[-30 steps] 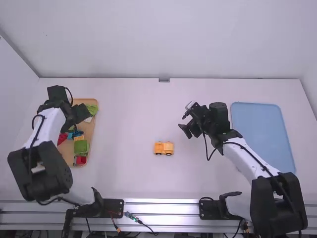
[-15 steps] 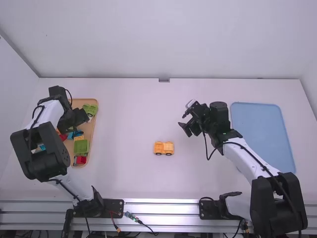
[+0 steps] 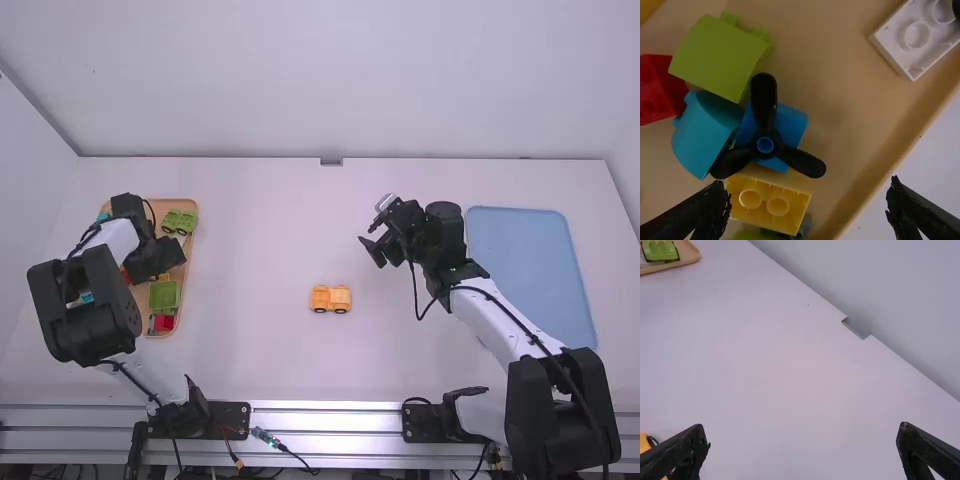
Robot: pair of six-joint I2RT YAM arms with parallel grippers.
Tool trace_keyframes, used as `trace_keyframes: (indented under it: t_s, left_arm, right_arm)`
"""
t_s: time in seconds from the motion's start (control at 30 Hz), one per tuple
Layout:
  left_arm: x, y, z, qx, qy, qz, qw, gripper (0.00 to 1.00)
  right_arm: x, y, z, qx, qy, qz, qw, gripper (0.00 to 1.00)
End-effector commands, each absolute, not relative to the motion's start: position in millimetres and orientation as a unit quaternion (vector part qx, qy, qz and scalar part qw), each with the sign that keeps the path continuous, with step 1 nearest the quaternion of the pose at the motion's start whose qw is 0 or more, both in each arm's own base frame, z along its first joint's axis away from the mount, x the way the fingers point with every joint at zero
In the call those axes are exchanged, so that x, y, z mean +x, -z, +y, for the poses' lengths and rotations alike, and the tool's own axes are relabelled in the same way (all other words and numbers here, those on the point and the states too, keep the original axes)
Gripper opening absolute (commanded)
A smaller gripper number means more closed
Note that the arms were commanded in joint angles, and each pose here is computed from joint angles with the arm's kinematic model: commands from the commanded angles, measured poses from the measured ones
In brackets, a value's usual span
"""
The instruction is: Assemble lego blocks to make yellow taxi
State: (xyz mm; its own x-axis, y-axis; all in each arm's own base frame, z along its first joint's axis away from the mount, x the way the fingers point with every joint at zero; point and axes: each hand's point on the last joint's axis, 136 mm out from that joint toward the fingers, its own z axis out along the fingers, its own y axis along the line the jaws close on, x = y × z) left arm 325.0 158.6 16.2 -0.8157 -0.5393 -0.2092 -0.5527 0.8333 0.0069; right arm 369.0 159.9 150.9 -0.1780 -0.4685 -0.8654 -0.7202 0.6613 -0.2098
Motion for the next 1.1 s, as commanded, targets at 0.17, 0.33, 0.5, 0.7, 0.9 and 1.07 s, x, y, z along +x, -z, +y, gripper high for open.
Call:
trace_keyframes:
  t_s: [0.17,0.33,0.5,0.7,0.9,1.07]
  left_arm:
    - [313.9,-19.1,169.5,-0.324,-0.067,0.939,0.095,0.75]
    - [308.3,-20.8,177.4,-0.344,-0.095,0.930,0.092,0.75]
    - [308.1,-20.2,178.1,-0.311,-0.100,0.941,0.089,0.76]
    - [303.4,-7.5,176.1,-0.299,-0.102,0.944,0.092,0.72]
    - [300.8,0.4,174.9,-0.292,-0.100,0.946,0.096,0.65]
    - [302.7,1.2,176.4,-0.293,-0.101,0.945,0.103,0.64]
  right_arm:
    - [374.6,-167.7,161.4,-0.390,-0.121,0.742,0.531,0.99]
    - [374.9,-168.9,162.0,-0.390,-0.121,0.741,0.534,0.99]
    - [377.9,-175.6,163.0,-0.371,-0.131,0.741,0.543,0.99]
    - [379.1,-177.2,161.8,-0.370,-0.130,0.740,0.546,0.99]
    - [379.0,-177.4,162.4,-0.370,-0.130,0.740,0.547,0.99]
    - [379.5,-178.8,162.8,-0.371,-0.130,0.738,0.549,0.99]
